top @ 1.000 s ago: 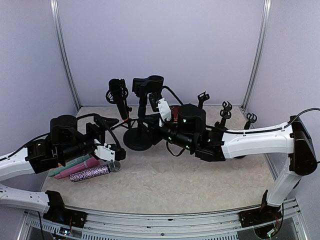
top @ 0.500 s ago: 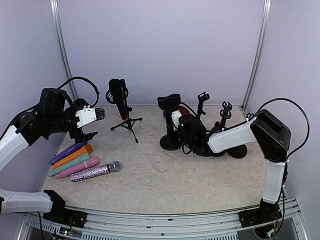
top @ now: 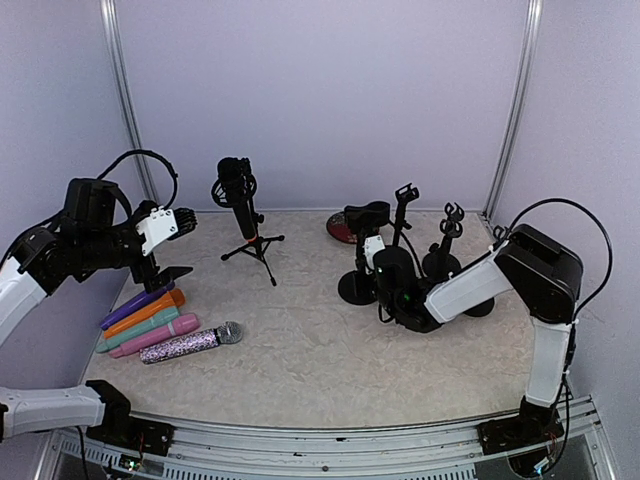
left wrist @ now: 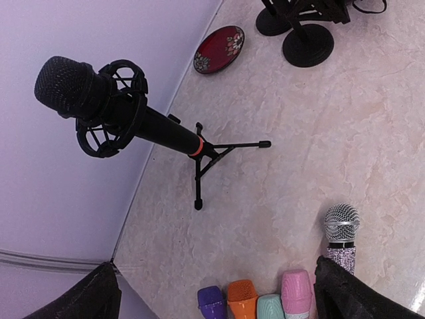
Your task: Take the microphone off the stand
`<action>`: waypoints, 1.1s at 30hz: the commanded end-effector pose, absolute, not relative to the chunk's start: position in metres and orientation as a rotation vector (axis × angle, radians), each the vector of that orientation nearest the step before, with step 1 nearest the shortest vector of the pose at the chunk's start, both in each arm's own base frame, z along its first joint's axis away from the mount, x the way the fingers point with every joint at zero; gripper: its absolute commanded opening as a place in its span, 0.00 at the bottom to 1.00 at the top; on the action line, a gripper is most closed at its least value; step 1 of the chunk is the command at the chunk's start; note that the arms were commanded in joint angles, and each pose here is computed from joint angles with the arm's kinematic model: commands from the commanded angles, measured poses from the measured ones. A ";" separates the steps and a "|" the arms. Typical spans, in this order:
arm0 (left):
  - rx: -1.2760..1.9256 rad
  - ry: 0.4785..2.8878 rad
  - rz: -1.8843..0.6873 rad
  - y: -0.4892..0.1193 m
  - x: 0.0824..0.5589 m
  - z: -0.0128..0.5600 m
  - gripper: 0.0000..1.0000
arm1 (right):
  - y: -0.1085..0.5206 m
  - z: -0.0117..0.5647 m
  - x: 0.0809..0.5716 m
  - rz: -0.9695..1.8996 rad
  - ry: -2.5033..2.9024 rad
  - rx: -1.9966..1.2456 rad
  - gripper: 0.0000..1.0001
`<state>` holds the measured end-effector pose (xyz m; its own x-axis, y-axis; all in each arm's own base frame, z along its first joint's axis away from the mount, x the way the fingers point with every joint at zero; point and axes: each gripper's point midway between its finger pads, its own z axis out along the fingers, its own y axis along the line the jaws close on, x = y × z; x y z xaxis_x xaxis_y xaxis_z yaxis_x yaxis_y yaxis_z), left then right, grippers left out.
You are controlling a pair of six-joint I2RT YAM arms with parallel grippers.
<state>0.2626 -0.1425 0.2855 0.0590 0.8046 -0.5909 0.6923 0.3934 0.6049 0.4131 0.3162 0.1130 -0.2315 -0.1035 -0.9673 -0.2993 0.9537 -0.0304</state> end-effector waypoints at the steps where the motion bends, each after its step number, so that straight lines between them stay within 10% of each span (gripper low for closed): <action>1: 1.280 1.632 0.122 -0.145 0.266 0.302 0.99 | 0.273 0.130 0.415 0.089 1.761 -0.190 0.00; 8: 1.243 1.678 0.108 -0.142 0.275 0.299 0.99 | 0.242 0.125 0.409 -0.007 1.766 -0.166 0.00; 16: 1.128 1.832 -0.014 -0.125 0.299 0.289 0.99 | 0.232 0.131 0.396 0.005 1.808 -0.142 1.00; 33: 0.974 1.887 -0.150 -0.118 0.316 0.300 0.99 | 0.236 0.251 0.323 0.243 1.663 -0.176 1.00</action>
<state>0.3061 -0.1256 0.2888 -0.1741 0.6314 -0.7556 0.6982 0.6203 0.3574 0.3356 0.2139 0.2081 -0.1746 0.0385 -0.9839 -0.1677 0.9835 0.0683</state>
